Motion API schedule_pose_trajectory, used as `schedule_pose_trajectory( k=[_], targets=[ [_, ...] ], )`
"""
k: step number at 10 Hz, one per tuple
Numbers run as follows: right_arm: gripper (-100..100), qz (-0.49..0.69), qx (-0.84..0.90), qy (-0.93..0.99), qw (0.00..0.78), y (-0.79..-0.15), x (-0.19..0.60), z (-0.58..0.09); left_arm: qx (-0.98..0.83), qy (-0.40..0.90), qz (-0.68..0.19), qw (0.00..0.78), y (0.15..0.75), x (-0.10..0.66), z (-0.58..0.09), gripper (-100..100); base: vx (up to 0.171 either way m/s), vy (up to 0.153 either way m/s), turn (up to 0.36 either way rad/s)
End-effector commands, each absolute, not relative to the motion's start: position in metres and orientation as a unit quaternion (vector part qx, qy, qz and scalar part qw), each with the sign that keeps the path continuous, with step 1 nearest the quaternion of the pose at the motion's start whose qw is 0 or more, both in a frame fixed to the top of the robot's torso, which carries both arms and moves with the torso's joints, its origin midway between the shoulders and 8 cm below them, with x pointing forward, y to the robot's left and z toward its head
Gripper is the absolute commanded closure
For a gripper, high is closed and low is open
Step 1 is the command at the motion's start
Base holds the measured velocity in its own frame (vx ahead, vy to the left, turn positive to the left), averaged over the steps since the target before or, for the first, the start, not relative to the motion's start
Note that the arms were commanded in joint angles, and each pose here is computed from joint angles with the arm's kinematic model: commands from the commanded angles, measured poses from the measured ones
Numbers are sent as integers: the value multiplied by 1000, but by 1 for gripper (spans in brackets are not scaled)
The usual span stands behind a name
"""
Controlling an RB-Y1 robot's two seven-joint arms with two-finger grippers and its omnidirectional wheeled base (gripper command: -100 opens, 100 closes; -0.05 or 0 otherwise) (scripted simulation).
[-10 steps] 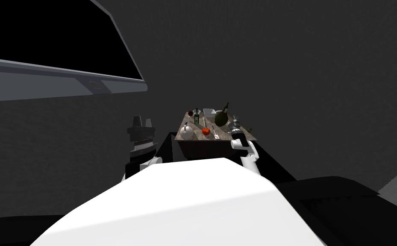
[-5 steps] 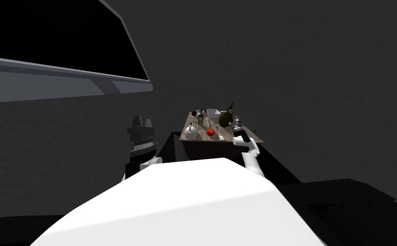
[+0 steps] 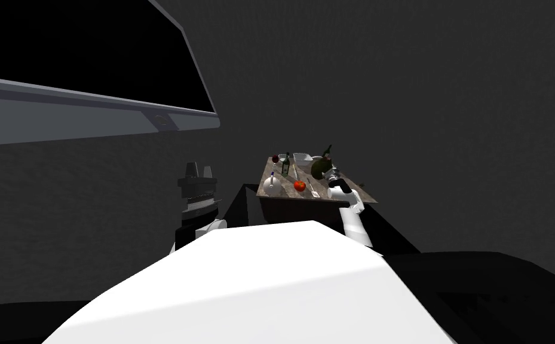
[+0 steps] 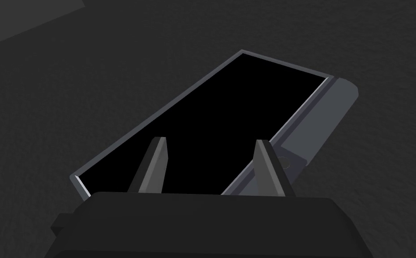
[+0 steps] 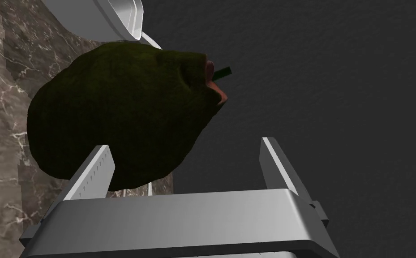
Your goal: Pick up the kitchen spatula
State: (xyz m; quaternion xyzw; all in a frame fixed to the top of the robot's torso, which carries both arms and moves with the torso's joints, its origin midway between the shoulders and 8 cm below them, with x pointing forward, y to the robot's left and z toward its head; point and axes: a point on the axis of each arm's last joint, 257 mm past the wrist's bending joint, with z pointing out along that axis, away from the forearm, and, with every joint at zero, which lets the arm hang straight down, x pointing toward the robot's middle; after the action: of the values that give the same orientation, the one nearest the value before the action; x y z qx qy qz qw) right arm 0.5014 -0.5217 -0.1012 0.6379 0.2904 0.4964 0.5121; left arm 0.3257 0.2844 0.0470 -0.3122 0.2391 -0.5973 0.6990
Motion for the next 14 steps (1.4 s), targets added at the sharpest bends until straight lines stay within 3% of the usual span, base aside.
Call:
schedule_pose_trajectory(
  k=[1,14],
  targets=[
    [-100,488,652,288,504,-526,500,-111,-312,239,-597,699,284,326,47,0,6,25,-6],
    [-100,416,828,145,346,-606,502,-195,-312,239,-597,699,284,326,47,0,17,50,39]
  ],
)
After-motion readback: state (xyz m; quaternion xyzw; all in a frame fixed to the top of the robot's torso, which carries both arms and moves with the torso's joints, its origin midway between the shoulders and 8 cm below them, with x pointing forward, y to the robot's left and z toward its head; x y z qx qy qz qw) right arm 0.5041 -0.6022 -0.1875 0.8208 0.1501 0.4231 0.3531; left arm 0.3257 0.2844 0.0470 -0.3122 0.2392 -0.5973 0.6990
